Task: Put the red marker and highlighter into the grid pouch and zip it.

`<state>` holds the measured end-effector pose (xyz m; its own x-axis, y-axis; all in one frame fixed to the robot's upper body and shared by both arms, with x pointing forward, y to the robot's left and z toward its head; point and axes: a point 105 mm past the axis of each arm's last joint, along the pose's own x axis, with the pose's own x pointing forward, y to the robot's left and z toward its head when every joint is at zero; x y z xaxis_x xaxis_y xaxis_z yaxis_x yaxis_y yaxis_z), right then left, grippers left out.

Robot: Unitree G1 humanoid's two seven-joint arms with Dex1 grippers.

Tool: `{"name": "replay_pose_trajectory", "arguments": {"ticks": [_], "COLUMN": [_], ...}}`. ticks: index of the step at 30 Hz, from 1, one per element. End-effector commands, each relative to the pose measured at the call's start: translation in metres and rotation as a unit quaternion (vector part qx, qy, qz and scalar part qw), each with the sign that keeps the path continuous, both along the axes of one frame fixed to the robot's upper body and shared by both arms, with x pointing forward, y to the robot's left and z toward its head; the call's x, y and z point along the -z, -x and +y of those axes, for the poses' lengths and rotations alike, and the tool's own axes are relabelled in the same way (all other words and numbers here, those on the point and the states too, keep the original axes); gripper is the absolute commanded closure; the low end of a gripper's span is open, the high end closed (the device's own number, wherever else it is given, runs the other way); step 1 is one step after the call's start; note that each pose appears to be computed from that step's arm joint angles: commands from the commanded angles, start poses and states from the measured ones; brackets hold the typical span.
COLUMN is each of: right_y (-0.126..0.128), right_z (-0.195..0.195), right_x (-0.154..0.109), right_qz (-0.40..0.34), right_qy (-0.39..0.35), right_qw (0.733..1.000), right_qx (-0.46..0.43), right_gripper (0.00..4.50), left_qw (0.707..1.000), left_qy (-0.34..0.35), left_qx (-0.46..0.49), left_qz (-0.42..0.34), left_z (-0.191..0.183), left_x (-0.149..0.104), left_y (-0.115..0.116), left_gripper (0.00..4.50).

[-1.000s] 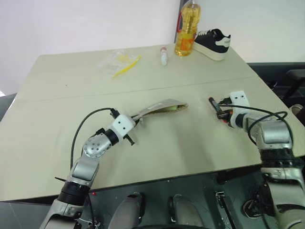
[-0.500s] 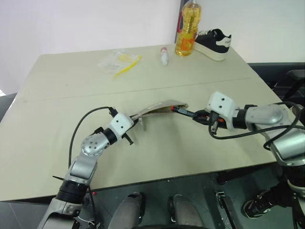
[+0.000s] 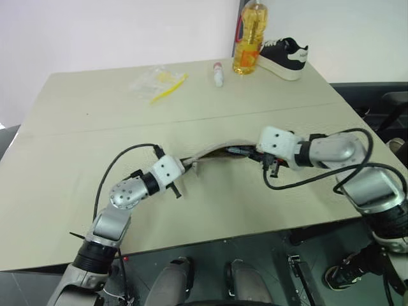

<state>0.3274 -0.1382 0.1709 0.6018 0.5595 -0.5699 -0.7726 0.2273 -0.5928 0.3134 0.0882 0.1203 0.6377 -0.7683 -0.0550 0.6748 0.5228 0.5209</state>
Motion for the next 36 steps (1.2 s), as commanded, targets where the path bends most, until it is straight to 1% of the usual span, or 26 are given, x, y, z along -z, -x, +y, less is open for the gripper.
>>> {"name": "replay_pose_trajectory", "arguments": {"ticks": [1, 6, 9, 11, 13, 14, 17, 19, 21, 23, 24, 26, 28, 31, 36], "right_y": [0.005, 0.004, 0.001, -0.001, 0.000, 0.002, 0.008, 0.013, 0.023, 0.035, 0.036, 0.028, 0.019, 0.007, -0.007], "right_z": [0.027, 0.045, 0.050, 0.048, 0.046, 0.045, 0.037, 0.030, 0.026, 0.029, 0.032, 0.039, 0.048, 0.064, 0.087], "right_x": [-0.009, -0.004, -0.010, -0.015, -0.023, -0.030, -0.049, -0.071, -0.083, -0.076, -0.071, -0.057, -0.049, -0.042, -0.033], "right_qz": [-0.051, -0.069, -0.076, -0.079, -0.083, -0.081, -0.066, -0.043, -0.009, 0.026, 0.037, 0.047, 0.052, 0.059, 0.064], "right_qy": [0.054, 0.072, 0.057, 0.050, 0.036, 0.015, -0.043, -0.118, -0.177, -0.197, -0.205, -0.225, -0.251, -0.295, -0.323], "right_qw": [0.995, 0.990, 0.991, 0.991, 0.992, 0.993, 0.993, 0.989, 0.981, 0.976, 0.974, 0.971, 0.966, 0.954, 0.943], "right_qx": [-0.070, -0.097, -0.094, -0.091, -0.090, -0.089, -0.085, -0.075, -0.081, -0.094, -0.090, -0.059, -0.028, 0.012, 0.046], "right_gripper": [4.10, 4.10, 4.10, 3.05, 2.10, 1.67, 1.67, 1.67, 1.67, 1.67, 1.67, 1.67, 1.67, 1.67, 1.67], "left_qw": [0.999, 0.998, 0.999, 0.999, 0.999, 1.000, 0.999, 0.995, 0.989, 0.980, 0.975, 0.965, 0.960, 0.956, 0.950], "left_qy": [-0.005, -0.005, -0.005, -0.003, 0.005, 0.016, 0.048, 0.085, 0.128, 0.172, 0.192, 0.227, 0.241, 0.256, 0.274], "left_qx": [0.036, 0.050, 0.046, 0.041, 0.030, 0.020, -0.013, -0.042, -0.064, -0.073, -0.074, -0.079, -0.078, -0.072, -0.064], "left_qz": [-0.026, -0.021, -0.020, -0.017, -0.013, -0.009, 0.004, 0.015, 0.037, 0.066, 0.078, 0.103, 0.116, 0.127, 0.137], "left_z": [-0.011, -0.017, -0.016, -0.014, -0.011, -0.009, -0.003, 0.002, 0.004, 0.002, 0.000, -0.003, -0.007, -0.015, -0.025], "left_x": [-0.015, -0.016, -0.017, -0.016, -0.016, -0.017, -0.020, -0.025, -0.031, -0.036, -0.039, -0.044, -0.047, -0.052, -0.057], "left_y": [0.006, 0.009, 0.009, 0.009, 0.007, 0.005, -0.004, -0.013, -0.022, -0.029, -0.031, -0.037, -0.040, -0.042, -0.042], "left_gripper": [4.50, 4.50, 4.50, 4.50, 4.50, 4.50, 4.50, 4.50, 4.50, 4.50, 4.50, 4.50, 4.50, 4.50, 4.50]}}
